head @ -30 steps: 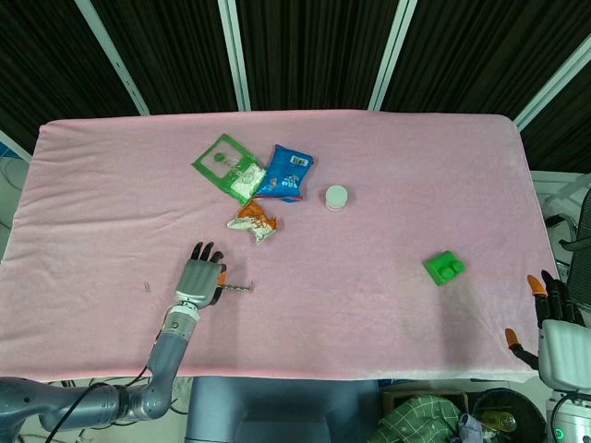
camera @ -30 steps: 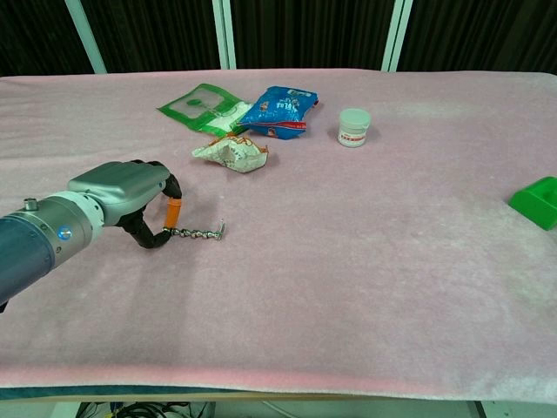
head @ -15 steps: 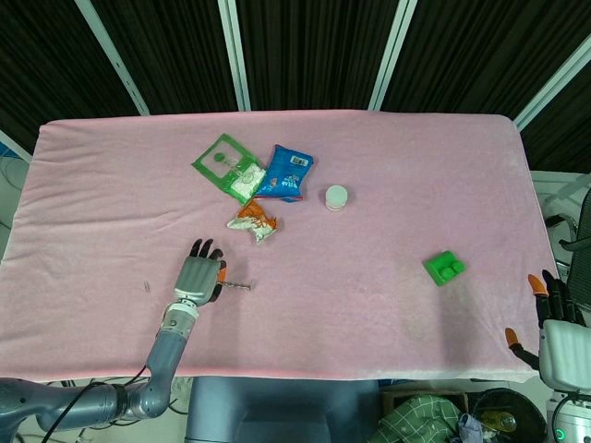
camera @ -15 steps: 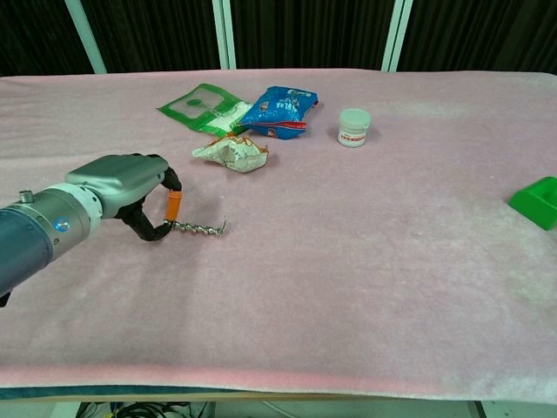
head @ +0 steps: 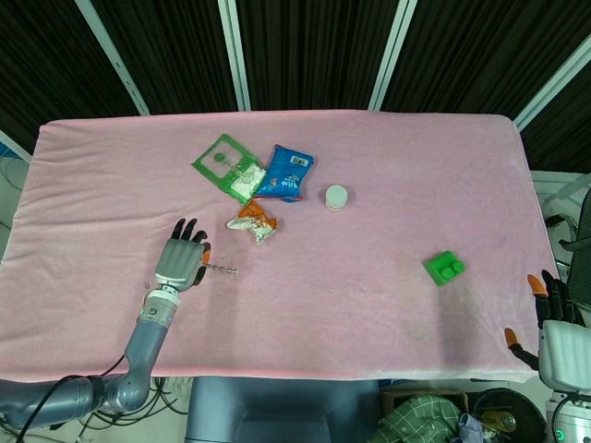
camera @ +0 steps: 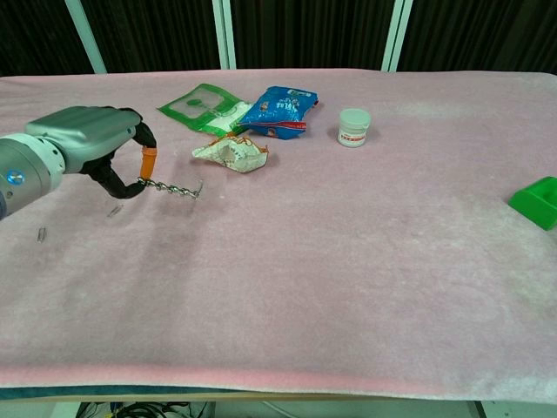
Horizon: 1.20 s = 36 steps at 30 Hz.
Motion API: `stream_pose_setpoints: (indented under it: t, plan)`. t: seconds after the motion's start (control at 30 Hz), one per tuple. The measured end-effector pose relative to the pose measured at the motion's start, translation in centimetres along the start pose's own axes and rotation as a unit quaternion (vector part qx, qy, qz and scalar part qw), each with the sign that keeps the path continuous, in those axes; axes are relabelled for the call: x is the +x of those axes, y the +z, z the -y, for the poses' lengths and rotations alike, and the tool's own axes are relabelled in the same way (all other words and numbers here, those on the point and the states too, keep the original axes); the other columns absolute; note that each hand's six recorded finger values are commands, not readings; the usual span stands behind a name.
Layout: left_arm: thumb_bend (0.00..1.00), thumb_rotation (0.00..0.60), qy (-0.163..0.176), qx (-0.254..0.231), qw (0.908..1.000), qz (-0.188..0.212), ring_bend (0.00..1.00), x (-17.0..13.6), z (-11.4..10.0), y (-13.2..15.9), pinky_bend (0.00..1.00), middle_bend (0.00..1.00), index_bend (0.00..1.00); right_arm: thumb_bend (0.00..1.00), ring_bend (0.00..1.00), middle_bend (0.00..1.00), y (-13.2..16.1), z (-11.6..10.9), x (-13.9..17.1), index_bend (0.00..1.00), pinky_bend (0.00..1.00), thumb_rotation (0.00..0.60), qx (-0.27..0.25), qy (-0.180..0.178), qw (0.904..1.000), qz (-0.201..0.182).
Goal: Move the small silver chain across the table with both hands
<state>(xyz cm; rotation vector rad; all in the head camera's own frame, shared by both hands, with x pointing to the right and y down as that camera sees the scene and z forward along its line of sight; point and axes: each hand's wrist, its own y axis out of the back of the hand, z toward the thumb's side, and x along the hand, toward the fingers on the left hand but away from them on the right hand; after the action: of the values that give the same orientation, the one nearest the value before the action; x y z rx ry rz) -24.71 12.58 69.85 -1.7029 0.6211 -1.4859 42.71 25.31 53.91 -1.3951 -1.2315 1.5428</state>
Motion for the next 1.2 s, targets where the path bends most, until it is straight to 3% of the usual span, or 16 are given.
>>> stream_pose_setpoints:
  t: [0.23,0.47,0.87,1.2]
  plan:
    - [0.48,0.6,0.023,0.078,0.9965,-0.021,0.0,-0.4,-1.8,-3.8,0.0,0.26,0.62,0.2,0.02,0.0,0.1,0.0,0.0,0.09,0.22,0.6,-0.002,-0.001,1.0,-0.001]
    - [0.48,0.6,-0.001,0.089,0.9944,-0.057,0.0,-0.7,-0.9,-7.2,0.0,0.26,0.63,0.2,0.02,0.0,0.3,-0.2,0.1,0.09,0.22,0.6,-0.008,0.0,1.0,-0.001]
    - [0.48,0.6,-0.03,0.043,0.9957,-0.076,0.0,-0.6,2.8,-10.1,0.0,0.26,0.64,0.2,0.02,0.0,0.1,-0.5,0.0,0.09,0.22,0.6,-0.012,-0.006,0.9999,0.003]
    - [0.48,0.6,-0.013,-0.001,0.9983,-0.056,0.0,-0.3,3.7,-9.7,0.0,0.26,0.64,0.2,0.02,0.0,0.2,-0.4,0.1,0.09,0.22,0.6,-0.01,-0.005,0.9999,0.003]
